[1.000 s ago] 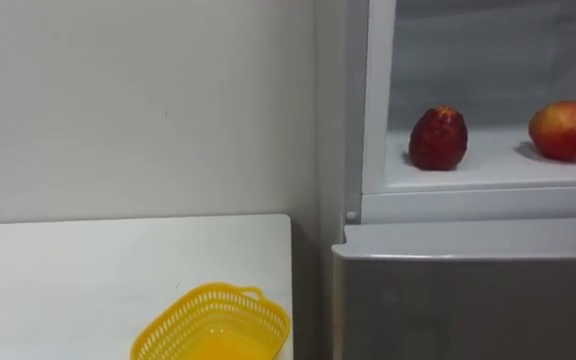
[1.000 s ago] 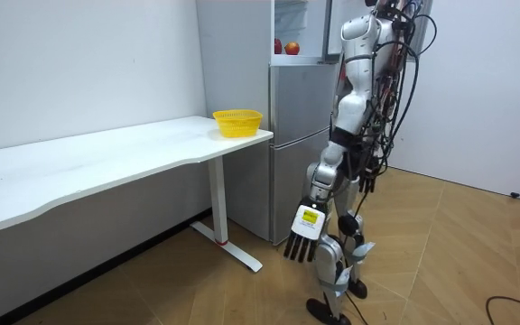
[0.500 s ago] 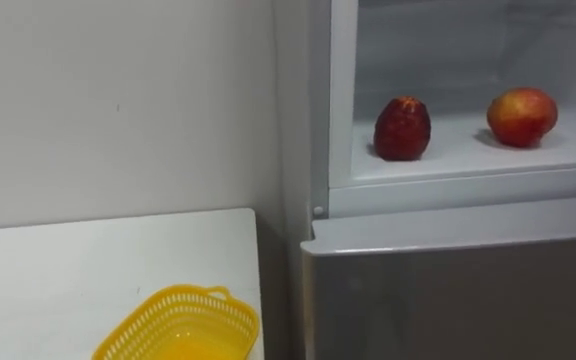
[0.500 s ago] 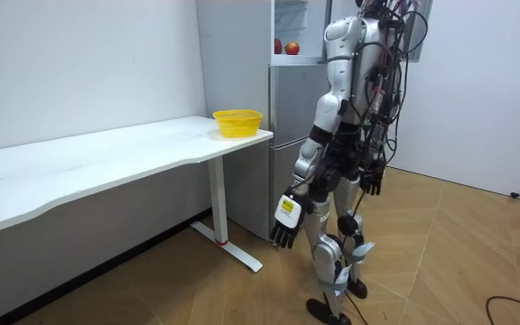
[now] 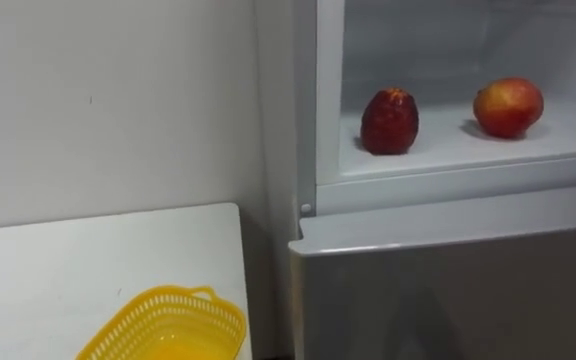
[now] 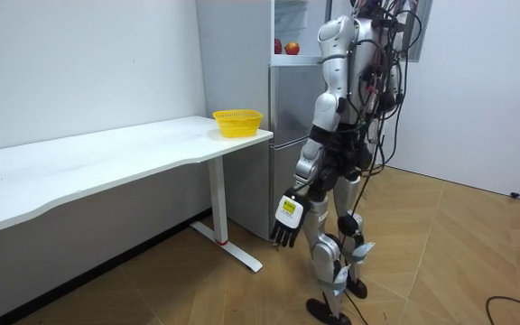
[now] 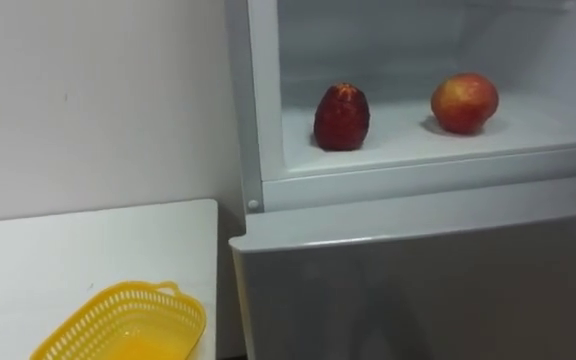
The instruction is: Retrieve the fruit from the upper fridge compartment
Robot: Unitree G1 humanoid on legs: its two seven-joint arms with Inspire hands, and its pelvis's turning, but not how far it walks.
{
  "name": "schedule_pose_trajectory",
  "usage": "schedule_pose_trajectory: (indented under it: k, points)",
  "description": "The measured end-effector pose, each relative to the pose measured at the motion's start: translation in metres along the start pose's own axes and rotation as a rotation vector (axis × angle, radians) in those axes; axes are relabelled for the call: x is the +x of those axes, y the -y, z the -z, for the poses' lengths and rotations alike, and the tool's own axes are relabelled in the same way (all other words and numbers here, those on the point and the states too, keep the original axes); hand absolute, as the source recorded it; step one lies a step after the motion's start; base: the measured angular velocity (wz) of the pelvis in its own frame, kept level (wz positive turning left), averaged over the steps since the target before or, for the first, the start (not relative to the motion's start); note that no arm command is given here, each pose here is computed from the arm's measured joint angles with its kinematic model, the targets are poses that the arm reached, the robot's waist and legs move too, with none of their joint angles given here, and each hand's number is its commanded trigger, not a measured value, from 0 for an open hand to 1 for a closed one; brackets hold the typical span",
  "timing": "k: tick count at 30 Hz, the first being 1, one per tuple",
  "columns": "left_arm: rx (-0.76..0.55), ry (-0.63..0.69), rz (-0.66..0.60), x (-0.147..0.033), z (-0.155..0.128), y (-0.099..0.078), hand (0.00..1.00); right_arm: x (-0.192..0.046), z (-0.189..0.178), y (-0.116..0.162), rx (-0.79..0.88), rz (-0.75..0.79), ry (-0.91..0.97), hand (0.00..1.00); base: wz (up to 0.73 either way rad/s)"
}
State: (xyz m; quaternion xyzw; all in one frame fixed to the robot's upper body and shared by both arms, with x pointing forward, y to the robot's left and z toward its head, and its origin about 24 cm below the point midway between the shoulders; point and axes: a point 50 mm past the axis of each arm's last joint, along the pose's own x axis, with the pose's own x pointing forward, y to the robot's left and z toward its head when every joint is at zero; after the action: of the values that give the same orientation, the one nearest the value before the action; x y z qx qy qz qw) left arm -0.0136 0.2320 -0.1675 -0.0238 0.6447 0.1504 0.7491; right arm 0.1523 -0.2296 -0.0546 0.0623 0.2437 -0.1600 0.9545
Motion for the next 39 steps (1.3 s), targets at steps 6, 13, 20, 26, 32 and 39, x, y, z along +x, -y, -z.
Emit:
schedule_pose_trajectory:
  k: [6,13,20,26,32,39]
  points:
    - [0.014,0.013,0.011,-0.001,0.004,0.001,0.00,-0.018,-0.082,-0.022,0.015,-0.099,0.379,0.00,-0.15]
    - [0.017,-0.006,0.026,-0.001,0.017,0.000,0.00,-0.055,-0.145,-0.038,-0.111,-0.097,0.755,0.00,-0.05]
    - [0.021,-0.010,0.037,-0.002,0.021,-0.003,0.00,-0.076,-0.184,-0.050,-0.210,-0.035,1.056,0.00,0.02]
    - [0.023,-0.017,0.047,-0.002,0.021,-0.005,0.00,-0.079,-0.190,-0.051,-0.236,0.010,1.118,0.00,0.00]
    - [0.030,-0.029,0.041,-0.001,0.020,-0.008,0.00,-0.079,-0.196,-0.050,-0.272,0.059,1.159,0.00,0.00]
    - [0.045,-0.012,0.043,-0.001,0.012,-0.012,0.00,-0.072,-0.212,-0.055,-0.268,0.050,1.213,0.00,0.03]
